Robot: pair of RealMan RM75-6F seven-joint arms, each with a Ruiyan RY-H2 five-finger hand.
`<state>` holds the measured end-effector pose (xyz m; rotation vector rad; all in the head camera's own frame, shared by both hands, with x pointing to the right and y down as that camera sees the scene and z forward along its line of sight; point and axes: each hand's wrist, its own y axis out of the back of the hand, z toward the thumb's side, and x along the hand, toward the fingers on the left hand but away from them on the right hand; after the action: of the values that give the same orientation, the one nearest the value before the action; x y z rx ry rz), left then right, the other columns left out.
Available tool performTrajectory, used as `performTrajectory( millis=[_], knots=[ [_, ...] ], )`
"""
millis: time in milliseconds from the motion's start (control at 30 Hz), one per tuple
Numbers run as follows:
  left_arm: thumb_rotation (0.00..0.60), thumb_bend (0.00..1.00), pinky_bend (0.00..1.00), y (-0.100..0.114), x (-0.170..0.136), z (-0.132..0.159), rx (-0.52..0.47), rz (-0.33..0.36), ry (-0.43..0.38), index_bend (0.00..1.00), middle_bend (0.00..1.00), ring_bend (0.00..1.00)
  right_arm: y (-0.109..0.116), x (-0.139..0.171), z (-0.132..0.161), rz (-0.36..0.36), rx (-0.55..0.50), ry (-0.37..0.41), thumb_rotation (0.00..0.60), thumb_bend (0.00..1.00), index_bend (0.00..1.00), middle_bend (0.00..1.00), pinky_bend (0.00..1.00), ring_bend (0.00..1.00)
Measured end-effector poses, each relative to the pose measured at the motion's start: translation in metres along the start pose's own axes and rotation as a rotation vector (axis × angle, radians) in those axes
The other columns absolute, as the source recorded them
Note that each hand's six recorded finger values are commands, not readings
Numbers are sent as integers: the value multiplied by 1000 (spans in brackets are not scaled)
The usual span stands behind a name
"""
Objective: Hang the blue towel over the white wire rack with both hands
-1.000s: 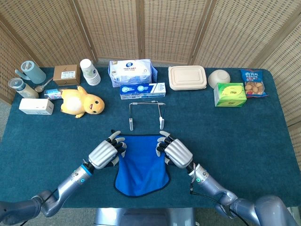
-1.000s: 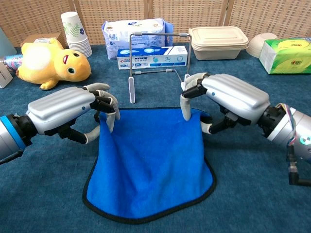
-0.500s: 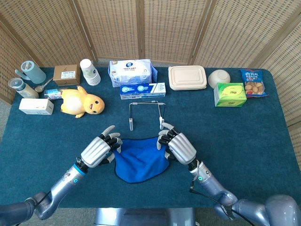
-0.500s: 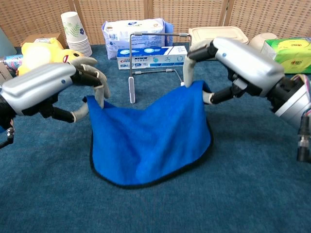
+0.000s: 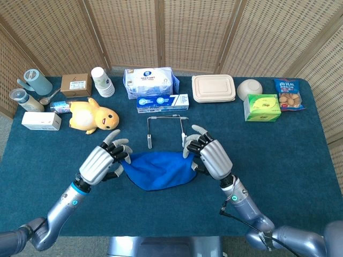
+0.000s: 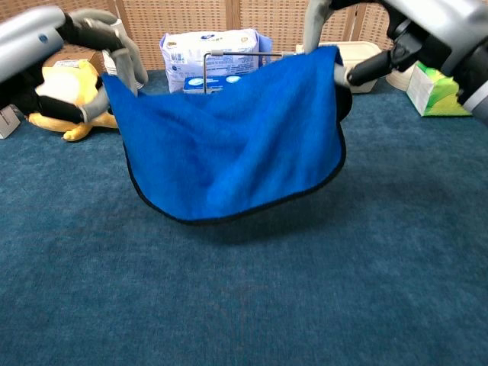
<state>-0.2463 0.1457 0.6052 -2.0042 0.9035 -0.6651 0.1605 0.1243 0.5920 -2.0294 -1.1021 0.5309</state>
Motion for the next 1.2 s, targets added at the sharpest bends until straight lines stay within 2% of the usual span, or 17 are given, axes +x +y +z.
performTrajectory(
  millis=[300,400,700,1200],
  knots=[
    [600,653,42,43,12,-7,-40,94,48,823,427,260,32,-21,5,-64,-7,-17,600,454,1000,556,179,351],
    [600,651,41,51,17,-10,-53,115,63,823,427,260,40,-29,3,-87,-21,-33,600,453,1000,556,179,351],
    [600,647,42,70,39,-18,-127,164,113,824,427,261,56,-54,-4,-119,-61,-81,600,453,1000,558,180,354],
    [600,634,34,84,76,-28,-127,197,135,823,427,261,64,-85,-19,-154,-80,-139,600,453,1000,560,179,356]
  ],
)
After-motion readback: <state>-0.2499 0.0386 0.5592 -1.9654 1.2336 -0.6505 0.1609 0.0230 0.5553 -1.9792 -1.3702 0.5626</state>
